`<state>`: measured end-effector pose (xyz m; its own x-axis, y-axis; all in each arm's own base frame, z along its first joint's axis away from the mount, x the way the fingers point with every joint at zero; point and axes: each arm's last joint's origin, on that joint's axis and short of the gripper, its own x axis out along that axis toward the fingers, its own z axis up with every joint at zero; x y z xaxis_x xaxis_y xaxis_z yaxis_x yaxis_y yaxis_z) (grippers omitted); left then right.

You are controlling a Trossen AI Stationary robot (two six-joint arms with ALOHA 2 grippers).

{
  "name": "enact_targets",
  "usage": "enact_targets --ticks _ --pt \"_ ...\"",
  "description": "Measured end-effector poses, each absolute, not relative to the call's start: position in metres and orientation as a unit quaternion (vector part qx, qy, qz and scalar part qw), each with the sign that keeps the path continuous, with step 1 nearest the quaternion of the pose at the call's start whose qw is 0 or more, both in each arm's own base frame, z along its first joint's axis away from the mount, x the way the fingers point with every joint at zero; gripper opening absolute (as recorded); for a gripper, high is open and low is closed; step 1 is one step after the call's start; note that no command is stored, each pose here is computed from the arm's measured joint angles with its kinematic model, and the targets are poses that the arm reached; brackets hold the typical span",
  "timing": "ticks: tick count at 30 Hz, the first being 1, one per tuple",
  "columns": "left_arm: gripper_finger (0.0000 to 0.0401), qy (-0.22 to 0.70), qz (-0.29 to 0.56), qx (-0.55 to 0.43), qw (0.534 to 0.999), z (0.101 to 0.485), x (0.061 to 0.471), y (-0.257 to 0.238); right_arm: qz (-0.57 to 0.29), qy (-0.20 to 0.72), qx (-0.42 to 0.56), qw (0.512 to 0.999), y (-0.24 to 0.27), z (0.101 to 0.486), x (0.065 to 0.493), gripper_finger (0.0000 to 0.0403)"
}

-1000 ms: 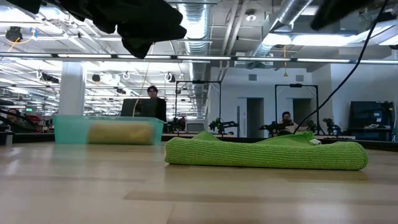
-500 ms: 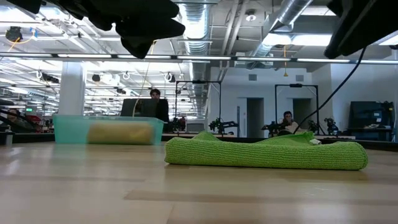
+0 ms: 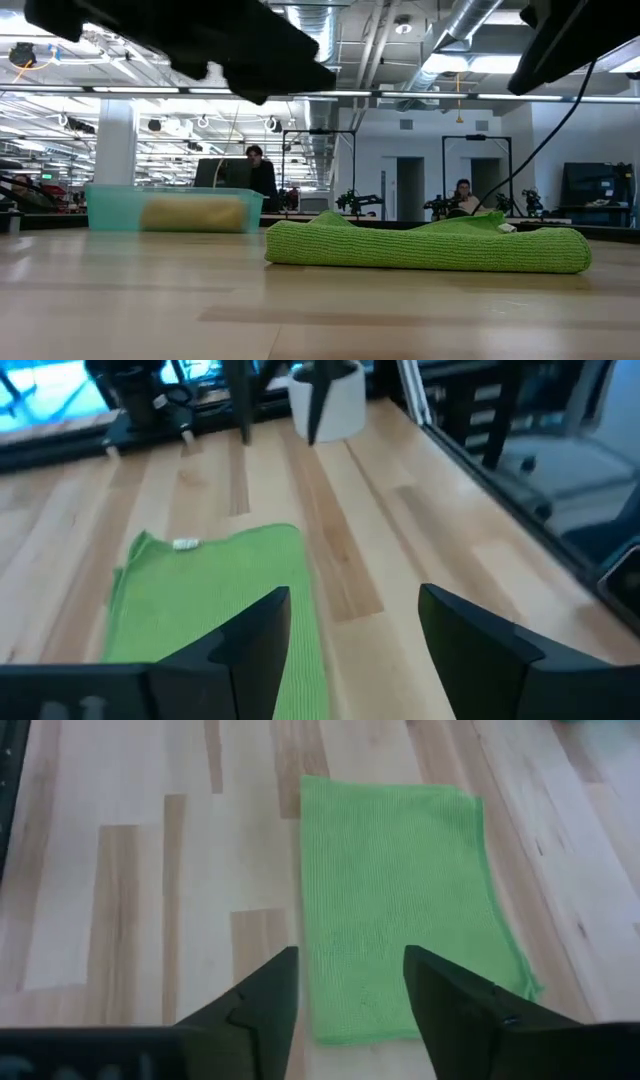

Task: Roll microfiber towels into tight, uniform cylinder then place into a basket
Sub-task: Roll the green microfiber cloth

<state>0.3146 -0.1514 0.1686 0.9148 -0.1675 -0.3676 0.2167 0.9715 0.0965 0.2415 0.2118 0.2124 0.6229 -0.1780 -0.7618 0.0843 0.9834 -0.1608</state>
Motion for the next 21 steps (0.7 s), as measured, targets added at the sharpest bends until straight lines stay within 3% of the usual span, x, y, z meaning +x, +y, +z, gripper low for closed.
enact_targets --ticks 6,12,21 --pt "0.0215 0.232 -0.105 0.126 0.959 0.145 0.333 -0.161 -0.078 0.441 -0.063 0.892 0.222 0.197 0.238 0.0228" --pt "0.0215 0.277 -0.095 0.148 0.945 0.13 0.348 -0.165 -0.074 0.47 -0.129 0.87 0.232 0.159 0.243 0.023" --pt "0.0215 0.332 -0.041 0.146 0.931 0.126 0.348 -0.161 -0.109 0.506 -0.151 0.842 0.222 0.123 0.259 0.023"
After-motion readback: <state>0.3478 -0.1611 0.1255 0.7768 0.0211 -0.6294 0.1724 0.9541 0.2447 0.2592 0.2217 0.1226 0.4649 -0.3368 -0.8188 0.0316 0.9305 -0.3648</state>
